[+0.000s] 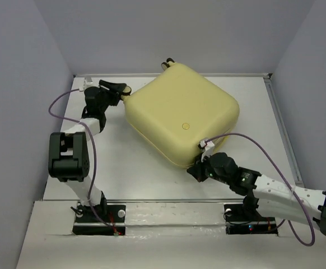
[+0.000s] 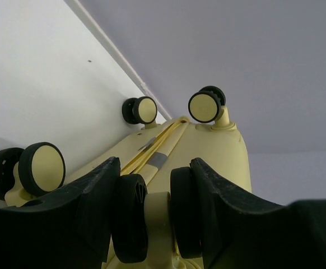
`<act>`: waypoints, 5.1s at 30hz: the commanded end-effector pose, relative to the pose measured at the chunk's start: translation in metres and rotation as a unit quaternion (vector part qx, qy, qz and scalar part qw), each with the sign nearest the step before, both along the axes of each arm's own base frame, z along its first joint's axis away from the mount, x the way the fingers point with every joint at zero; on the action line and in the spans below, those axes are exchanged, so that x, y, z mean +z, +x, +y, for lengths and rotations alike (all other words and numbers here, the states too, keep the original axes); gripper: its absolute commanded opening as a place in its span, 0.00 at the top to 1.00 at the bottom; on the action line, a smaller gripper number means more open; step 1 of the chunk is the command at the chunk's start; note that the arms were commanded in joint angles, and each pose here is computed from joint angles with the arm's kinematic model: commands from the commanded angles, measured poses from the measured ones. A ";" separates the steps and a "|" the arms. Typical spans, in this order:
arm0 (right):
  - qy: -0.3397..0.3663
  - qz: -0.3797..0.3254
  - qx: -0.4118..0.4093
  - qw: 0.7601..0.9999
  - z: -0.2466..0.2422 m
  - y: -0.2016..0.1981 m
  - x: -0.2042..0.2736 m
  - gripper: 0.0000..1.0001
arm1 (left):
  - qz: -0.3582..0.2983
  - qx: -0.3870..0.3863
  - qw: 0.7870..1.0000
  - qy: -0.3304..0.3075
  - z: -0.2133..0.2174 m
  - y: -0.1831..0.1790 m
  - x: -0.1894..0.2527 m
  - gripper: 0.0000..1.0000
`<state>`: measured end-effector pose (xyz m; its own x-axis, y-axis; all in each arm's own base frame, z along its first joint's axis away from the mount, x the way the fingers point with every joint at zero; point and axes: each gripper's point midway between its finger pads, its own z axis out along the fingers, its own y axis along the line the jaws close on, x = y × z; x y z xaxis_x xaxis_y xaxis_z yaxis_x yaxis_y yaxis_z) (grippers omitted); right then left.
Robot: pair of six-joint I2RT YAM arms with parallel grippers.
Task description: Pack the luggage
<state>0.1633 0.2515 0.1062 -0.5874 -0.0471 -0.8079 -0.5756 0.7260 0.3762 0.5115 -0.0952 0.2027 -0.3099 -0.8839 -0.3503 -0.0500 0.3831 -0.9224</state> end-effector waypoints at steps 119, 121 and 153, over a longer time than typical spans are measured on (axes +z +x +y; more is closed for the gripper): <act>0.093 -0.049 0.043 0.994 -0.025 0.124 0.026 0.93 | -0.085 -0.062 0.994 -0.027 0.023 -0.169 0.038 0.94; 0.121 -0.051 0.019 0.991 0.000 0.111 0.032 0.93 | -0.079 -0.069 0.994 -0.033 0.015 -0.170 0.031 0.94; 0.142 -0.006 0.250 0.958 0.222 0.002 0.063 0.93 | -0.097 -0.065 0.991 -0.069 -0.013 -0.162 0.025 0.94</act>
<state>0.2046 0.4577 0.1205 -0.5537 -0.0858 -0.8283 -0.7648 0.4459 0.4650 0.3767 -0.0486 0.2016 -0.0938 -0.9665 -0.2388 0.0065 0.2393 -0.9709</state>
